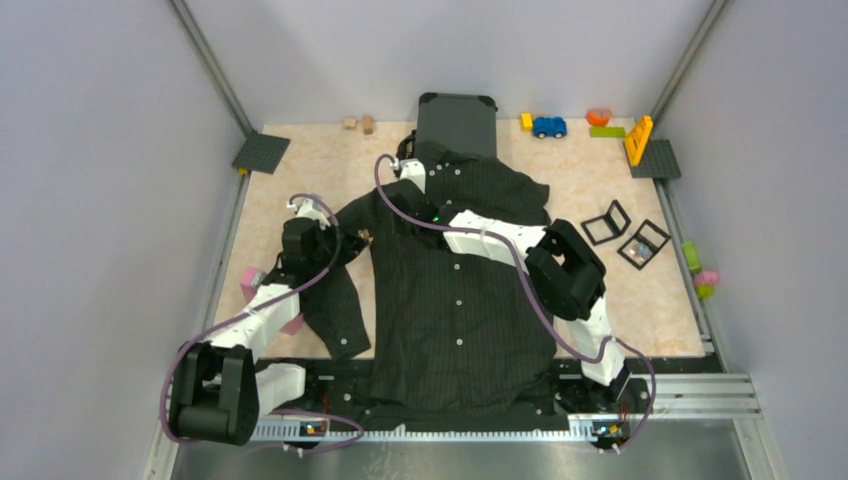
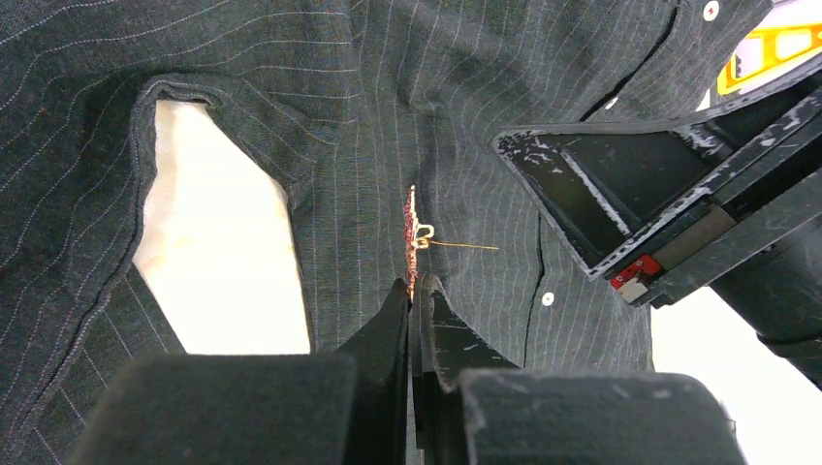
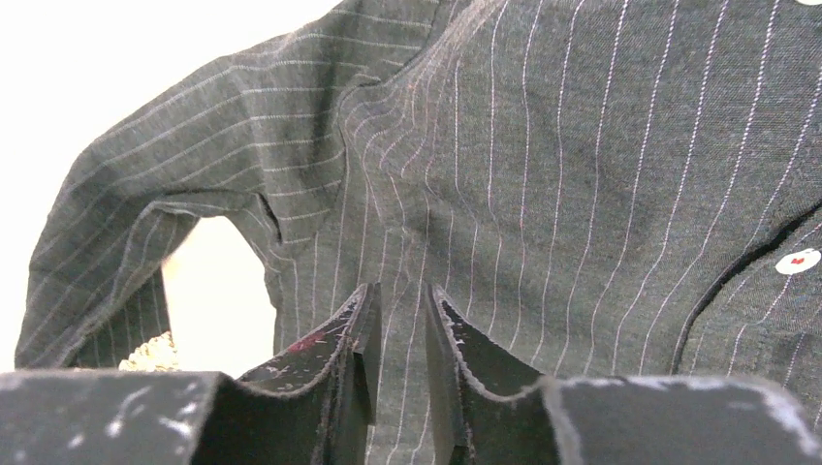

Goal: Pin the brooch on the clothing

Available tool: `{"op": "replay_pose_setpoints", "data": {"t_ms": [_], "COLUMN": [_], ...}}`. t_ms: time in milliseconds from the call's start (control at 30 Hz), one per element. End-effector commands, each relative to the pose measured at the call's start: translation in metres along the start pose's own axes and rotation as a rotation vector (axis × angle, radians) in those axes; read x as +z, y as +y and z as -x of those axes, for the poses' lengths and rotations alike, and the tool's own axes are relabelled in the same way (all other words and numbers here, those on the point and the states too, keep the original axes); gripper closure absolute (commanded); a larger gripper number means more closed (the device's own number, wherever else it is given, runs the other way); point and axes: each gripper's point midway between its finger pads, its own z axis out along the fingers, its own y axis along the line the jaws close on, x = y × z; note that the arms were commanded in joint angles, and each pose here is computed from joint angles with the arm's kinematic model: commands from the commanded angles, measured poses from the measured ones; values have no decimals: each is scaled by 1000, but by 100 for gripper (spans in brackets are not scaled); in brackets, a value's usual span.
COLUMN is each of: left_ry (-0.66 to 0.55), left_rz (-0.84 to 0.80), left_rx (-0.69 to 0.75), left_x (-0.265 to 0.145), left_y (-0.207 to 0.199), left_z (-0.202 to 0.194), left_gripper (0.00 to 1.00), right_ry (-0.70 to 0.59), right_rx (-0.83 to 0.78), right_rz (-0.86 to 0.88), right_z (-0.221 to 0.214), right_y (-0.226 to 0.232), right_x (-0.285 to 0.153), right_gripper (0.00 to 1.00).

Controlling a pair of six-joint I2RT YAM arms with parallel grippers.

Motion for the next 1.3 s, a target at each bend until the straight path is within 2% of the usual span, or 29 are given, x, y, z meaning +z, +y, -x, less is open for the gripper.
{"op": "replay_pose_setpoints", "data": {"t_ms": [0,233,567,733,933,1267], "left_ry": [-53,-48,-15,-5,31,73], "left_rz": [-26,-22,-27,-22,-3,32], "left_rx": [19,7,2,19,43,88], "left_x": [0,2,8,11,23,45], "left_y": [-12,-10,-7,-4,6,6], "left_z": [20,18,11,9,2,0], "left_gripper": [100,100,100,100,100,100], "right_ry": [-2,48,77,80,52,5], "right_rx": [-2,-16,-39,-46,-43,21], "right_rz": [29,13,-86,-73,-63,6], "right_z": [11,-8,-27,-30,-20,-6], "right_y": [6,14,0,3,5,8], "right_x": [-8,9,23,26,23,6], "right_gripper": [71,60,60,68,99,100]}}
